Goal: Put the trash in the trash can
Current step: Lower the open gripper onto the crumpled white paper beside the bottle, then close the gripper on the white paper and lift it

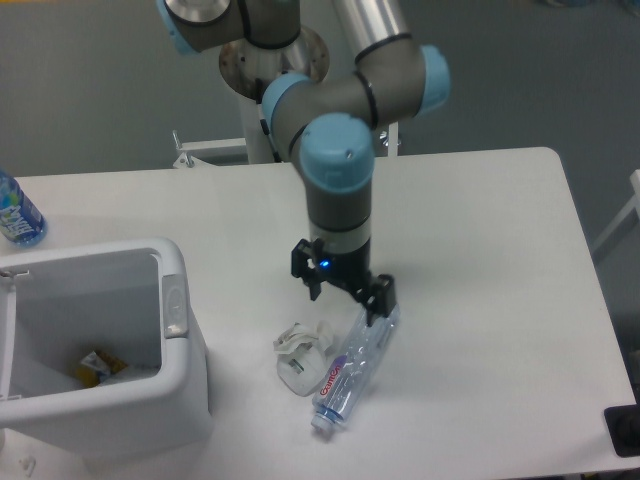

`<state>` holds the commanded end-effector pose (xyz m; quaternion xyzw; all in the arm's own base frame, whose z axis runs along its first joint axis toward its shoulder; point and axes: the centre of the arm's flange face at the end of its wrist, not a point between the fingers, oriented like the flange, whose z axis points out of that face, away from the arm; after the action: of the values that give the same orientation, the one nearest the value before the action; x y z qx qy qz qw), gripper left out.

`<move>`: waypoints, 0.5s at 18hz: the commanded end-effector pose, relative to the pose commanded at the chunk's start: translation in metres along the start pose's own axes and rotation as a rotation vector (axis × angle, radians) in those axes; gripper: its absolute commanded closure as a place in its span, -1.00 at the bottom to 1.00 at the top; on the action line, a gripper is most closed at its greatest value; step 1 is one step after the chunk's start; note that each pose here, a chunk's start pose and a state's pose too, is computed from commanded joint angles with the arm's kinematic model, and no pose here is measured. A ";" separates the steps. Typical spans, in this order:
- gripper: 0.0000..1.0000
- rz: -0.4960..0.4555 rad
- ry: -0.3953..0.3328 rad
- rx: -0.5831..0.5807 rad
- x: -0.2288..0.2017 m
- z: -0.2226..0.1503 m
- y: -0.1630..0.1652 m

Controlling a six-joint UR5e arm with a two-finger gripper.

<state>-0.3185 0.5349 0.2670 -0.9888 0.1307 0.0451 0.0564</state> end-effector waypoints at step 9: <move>-1.00 0.047 -0.001 0.006 0.024 0.056 -0.030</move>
<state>-0.2915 0.5648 0.2118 -0.9852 0.1541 0.0465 0.0585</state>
